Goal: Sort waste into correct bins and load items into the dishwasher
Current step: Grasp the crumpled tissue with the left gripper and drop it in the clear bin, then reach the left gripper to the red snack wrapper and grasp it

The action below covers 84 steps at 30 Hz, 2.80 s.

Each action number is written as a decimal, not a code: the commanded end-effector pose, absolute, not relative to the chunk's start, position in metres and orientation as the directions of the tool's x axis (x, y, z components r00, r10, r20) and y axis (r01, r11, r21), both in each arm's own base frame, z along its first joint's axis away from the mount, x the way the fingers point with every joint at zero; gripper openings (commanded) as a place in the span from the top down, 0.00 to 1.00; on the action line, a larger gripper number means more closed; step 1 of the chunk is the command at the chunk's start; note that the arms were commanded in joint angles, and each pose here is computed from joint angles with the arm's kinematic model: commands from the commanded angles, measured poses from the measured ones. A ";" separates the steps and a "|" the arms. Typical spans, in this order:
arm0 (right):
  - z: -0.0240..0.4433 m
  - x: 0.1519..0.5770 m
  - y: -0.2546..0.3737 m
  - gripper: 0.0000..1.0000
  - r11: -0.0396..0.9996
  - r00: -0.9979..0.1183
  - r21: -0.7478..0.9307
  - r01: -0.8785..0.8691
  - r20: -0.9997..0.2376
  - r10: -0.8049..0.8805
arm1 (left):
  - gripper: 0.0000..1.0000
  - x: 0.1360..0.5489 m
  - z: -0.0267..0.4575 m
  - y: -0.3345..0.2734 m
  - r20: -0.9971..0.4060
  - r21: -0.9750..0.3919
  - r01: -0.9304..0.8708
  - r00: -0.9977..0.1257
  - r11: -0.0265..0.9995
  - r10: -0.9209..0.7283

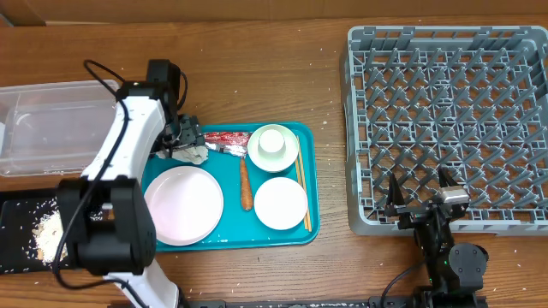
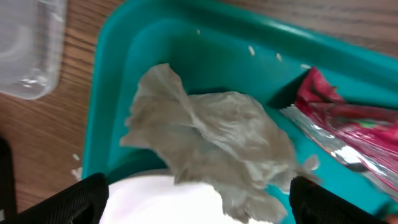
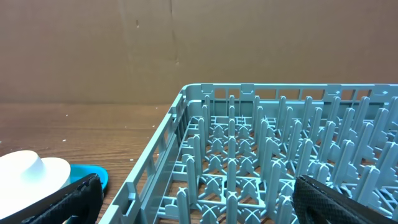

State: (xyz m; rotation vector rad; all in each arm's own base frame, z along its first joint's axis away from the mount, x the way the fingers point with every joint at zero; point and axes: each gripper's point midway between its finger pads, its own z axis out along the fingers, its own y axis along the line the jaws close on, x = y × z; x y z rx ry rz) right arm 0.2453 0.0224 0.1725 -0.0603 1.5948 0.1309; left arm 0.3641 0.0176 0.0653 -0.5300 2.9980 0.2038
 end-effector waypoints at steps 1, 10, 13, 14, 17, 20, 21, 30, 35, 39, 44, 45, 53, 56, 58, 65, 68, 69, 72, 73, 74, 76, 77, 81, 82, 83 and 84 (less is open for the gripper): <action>0.172 0.245 0.022 0.00 0.991 -0.022 0.049 -0.122 -0.999 0.046 | 0.08 0.369 0.047 0.015 -0.083 0.104 -0.385 -0.922 0.917 -0.378; 0.172 0.245 0.022 0.00 0.991 -0.022 0.049 -0.122 -0.999 0.046 | 0.64 0.374 0.031 0.015 -0.072 0.104 -0.423 -0.906 0.900 -0.418; 0.172 0.245 0.022 0.00 0.991 -0.022 0.049 -0.122 -0.999 0.046 | 0.96 0.374 0.039 0.015 -0.075 0.102 -0.424 -0.906 0.900 -0.418; 0.172 0.245 0.022 0.00 0.991 -0.022 0.049 -0.122 -0.999 0.046 | 0.96 0.375 0.046 0.014 -0.076 0.098 -0.424 -0.905 0.900 -0.418; 0.172 0.245 0.022 0.00 0.991 -0.022 0.049 -0.122 -0.999 0.046 | 0.96 0.381 0.076 0.014 -0.103 0.084 -0.426 -0.903 0.901 -0.417; 0.172 0.245 0.022 0.00 0.991 -0.022 0.049 -0.122 -0.999 0.046 | 0.96 0.393 0.115 0.014 -0.171 0.051 -0.431 -0.893 0.901 -0.417; 0.172 0.245 0.022 0.00 0.991 -0.022 0.049 -0.122 -0.999 0.046 | 0.96 0.397 0.129 0.014 -0.199 0.038 -0.430 -0.888 0.902 -0.415; 0.172 0.245 0.022 0.00 0.991 -0.022 0.049 -0.122 -0.999 0.046 | 0.96 0.426 0.218 0.069 -0.526 0.095 -0.546 -0.738 0.833 -0.423; 0.172 0.245 0.022 0.00 0.991 -0.022 0.049 -0.122 -0.999 0.046 | 0.96 0.433 0.224 0.133 -0.612 0.125 -0.675 -0.629 0.727 -0.479; 0.172 0.245 0.022 0.00 0.991 -0.022 0.049 -0.122 -0.999 0.046 | 0.86 0.423 0.220 0.173 -0.613 0.119 -0.743 -0.577 0.658 -0.540; 0.172 0.245 0.022 0.00 0.991 -0.022 0.049 -0.122 -0.999 0.046 | 0.00 0.409 0.209 0.191 -0.538 0.030 -0.767 -0.553 0.641 -0.636; 0.172 0.245 0.022 0.00 0.991 -0.022 0.049 -0.122 -0.999 0.046 | 0.00 0.407 0.206 0.189 -0.517 0.008 -0.763 -0.557 0.647 -0.650; 0.172 0.245 0.022 0.00 0.991 -0.022 0.049 -0.122 -0.999 0.046 | 0.00 0.418 0.196 0.066 -0.209 -0.403 -0.497 -0.767 0.768 -0.606; 0.172 0.245 0.022 0.00 0.991 -0.022 0.049 -0.122 -0.999 0.046 | 0.00 0.413 0.189 0.016 -0.177 -0.409 -0.371 -0.864 0.833 -0.472; 0.172 0.245 0.022 0.00 0.991 -0.022 0.049 -0.122 -0.999 0.046 | 0.00 0.408 0.178 -0.006 -0.162 -0.358 -0.337 -0.896 0.871 -0.413; 0.172 0.245 0.022 0.00 0.991 -0.022 0.049 -0.122 -0.999 0.046 | 0.00 0.401 0.134 -0.063 -0.174 -0.234 -0.270 -0.934 0.934 -0.313; 0.172 0.245 0.022 0.00 0.991 -0.022 0.049 -0.122 -0.999 0.046 | 0.03 0.405 0.122 -0.075 -0.162 -0.267 -0.364 -0.896 0.892 -0.414; 0.172 0.245 0.022 0.00 0.991 -0.022 0.049 -0.122 -0.999 0.046 | 0.04 0.405 0.118 -0.076 -0.152 -0.271 -0.408 -0.876 0.872 -0.458; 0.172 0.245 0.022 0.00 0.991 -0.022 0.049 -0.122 -0.999 0.046 | 0.07 0.401 0.108 -0.067 -0.113 -0.250 -0.589 -0.770 0.769 -0.627; 0.172 0.245 0.022 0.00 0.991 -0.022 0.049 -0.122 -0.999 0.046 | 0.07 0.399 0.105 -0.063 -0.106 -0.239 -0.637 -0.733 0.733 -0.671; 0.172 0.245 0.022 0.00 0.991 -0.022 0.049 -0.122 -0.999 0.046 | 0.07 0.398 0.103 -0.061 -0.101 -0.231 -0.674 -0.701 0.702 -0.706; 0.172 0.245 0.022 0.00 0.991 -0.022 0.049 -0.122 -0.999 0.046 | 0.08 0.398 0.099 -0.060 -0.094 -0.235 -0.713 -0.660 0.661 -0.745; 0.172 0.245 0.022 0.00 0.991 -0.022 0.049 -0.122 -0.999 0.046 | 0.09 0.398 0.097 -0.061 -0.089 -0.240 -0.724 -0.647 0.647 -0.757; 0.172 0.245 0.022 0.00 0.991 -0.022 0.049 -0.122 -0.999 0.046 | 0.15 0.392 0.084 -0.072 -0.048 -0.249 -0.764 -0.605 0.596 -0.795; 0.172 0.245 0.022 0.00 0.991 -0.022 0.049 -0.122 -0.999 0.046 | 0.16 0.390 0.082 -0.074 -0.039 -0.244 -0.772 -0.597 0.587 -0.802; 0.172 0.245 0.022 0.00 0.991 -0.022 0.049 -0.122 -0.999 0.046 | 0.18 0.388 0.079 -0.076 -0.032 -0.240 -0.778 -0.591 0.580 -0.806; 0.172 0.245 0.022 0.00 0.991 -0.022 0.049 -0.122 -0.999 0.046 | 0.18 0.386 0.077 -0.077 -0.029 -0.237 -0.780 -0.590 0.579 -0.807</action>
